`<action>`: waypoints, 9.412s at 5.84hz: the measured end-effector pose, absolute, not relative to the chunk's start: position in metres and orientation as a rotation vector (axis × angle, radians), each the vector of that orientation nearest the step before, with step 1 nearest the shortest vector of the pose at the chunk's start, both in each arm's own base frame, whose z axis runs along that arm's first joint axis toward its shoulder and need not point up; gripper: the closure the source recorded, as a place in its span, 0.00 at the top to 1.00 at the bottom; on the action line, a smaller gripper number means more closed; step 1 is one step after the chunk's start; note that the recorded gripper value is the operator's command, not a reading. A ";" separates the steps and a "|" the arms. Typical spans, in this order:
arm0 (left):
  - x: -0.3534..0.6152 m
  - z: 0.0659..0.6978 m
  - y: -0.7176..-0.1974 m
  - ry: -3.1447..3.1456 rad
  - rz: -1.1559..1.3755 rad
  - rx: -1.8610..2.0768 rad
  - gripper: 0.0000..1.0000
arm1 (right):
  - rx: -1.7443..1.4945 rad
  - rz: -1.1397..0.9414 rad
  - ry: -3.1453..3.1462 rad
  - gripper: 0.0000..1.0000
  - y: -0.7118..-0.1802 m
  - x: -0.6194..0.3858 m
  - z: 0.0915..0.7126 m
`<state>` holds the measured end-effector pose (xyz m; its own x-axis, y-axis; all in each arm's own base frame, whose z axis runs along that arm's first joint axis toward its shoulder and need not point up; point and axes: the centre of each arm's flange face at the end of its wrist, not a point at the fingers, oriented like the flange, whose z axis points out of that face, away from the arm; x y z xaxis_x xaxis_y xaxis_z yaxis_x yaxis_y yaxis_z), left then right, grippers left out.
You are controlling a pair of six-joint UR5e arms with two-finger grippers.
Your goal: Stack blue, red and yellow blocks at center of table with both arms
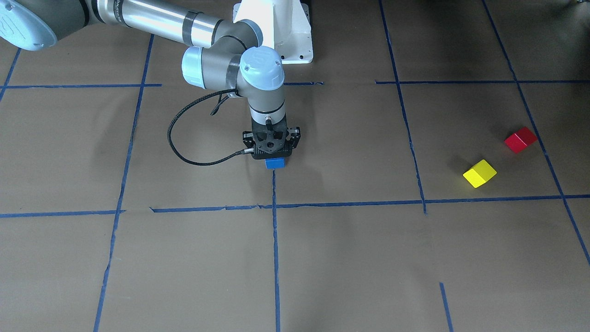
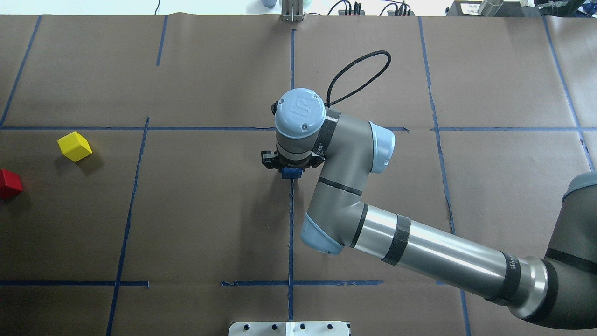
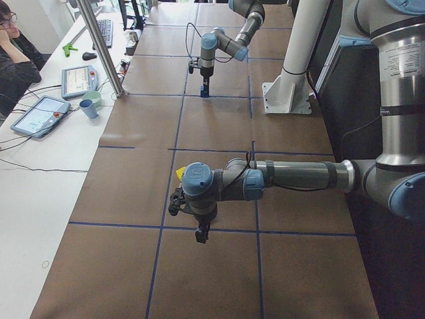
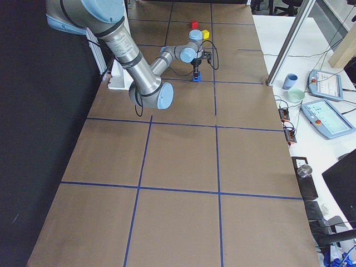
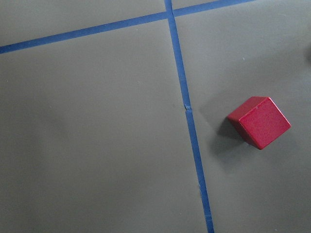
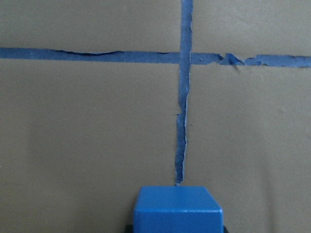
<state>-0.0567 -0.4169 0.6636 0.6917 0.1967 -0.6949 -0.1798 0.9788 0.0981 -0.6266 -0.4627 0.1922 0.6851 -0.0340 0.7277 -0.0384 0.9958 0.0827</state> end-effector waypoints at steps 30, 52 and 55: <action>0.156 0.665 -0.421 0.782 -0.394 -0.063 1.00 | 0.162 -0.278 -0.726 0.99 -0.417 0.061 0.637; 0.604 0.126 -0.445 0.792 -0.024 0.109 0.06 | 0.142 -0.269 -0.729 0.99 -0.414 0.061 0.646; 0.616 0.130 -0.433 0.789 -0.005 0.094 0.09 | 0.141 -0.269 -0.730 0.99 -0.413 0.061 0.647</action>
<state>0.6157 -0.4332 0.1301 0.7048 0.0304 -0.7088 0.0399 0.9958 0.0824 0.0609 -0.4134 0.6468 0.7132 -0.2904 0.6380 0.1927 0.9563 0.2198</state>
